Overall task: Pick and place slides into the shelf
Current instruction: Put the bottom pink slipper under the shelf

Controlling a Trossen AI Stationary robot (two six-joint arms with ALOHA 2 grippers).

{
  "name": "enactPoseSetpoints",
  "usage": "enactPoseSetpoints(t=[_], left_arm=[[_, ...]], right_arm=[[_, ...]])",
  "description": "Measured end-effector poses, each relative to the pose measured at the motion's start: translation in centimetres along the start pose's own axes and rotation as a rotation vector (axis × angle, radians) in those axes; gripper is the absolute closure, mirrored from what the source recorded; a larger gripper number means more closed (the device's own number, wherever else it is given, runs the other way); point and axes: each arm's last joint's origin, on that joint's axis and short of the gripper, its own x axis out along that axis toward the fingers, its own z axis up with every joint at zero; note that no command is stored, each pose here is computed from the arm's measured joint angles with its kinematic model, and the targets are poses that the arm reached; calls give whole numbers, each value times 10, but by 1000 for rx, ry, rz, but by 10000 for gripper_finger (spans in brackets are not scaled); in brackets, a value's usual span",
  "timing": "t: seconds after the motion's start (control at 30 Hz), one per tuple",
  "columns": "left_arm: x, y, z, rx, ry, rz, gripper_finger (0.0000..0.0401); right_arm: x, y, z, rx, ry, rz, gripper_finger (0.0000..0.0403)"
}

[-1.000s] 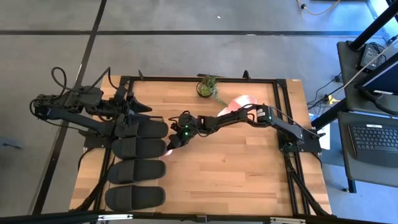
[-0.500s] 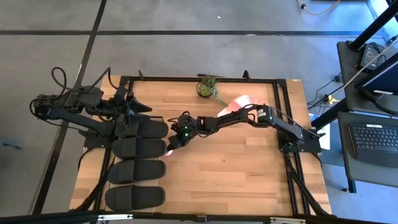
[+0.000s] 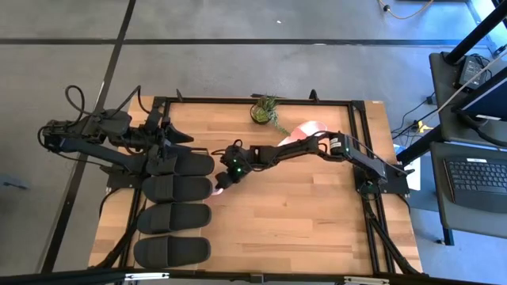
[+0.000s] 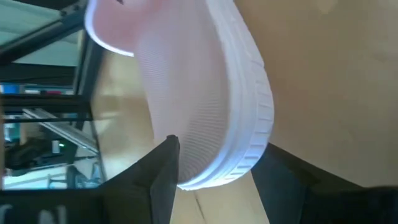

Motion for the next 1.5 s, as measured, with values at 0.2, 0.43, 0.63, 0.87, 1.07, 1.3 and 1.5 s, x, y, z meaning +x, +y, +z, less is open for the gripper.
enactPoseSetpoints(t=[0.2,0.43,0.63,0.87,1.07,1.3,1.5], left_arm=[[0,0,-1,1,5,4,177],[0,0,-1,2,6,4,177],[0,0,-1,2,5,4,177],[0,0,-1,2,5,4,177],[0,0,-1,1,5,4,177],[0,0,-1,1,5,4,177],[0,0,-1,1,5,4,176]], right_arm=[[-1,-1,-1,-3,5,-41,212],[0,-2,-3,-28,-6,-82,212],[2,1,-8,-71,-28,-113,212],[3,1,-8,-110,-30,-122,212],[3,0,-8,-147,-39,-140,213],[3,0,-8,-195,-55,-157,213],[1,4,-6,-244,-59,-197,213]])
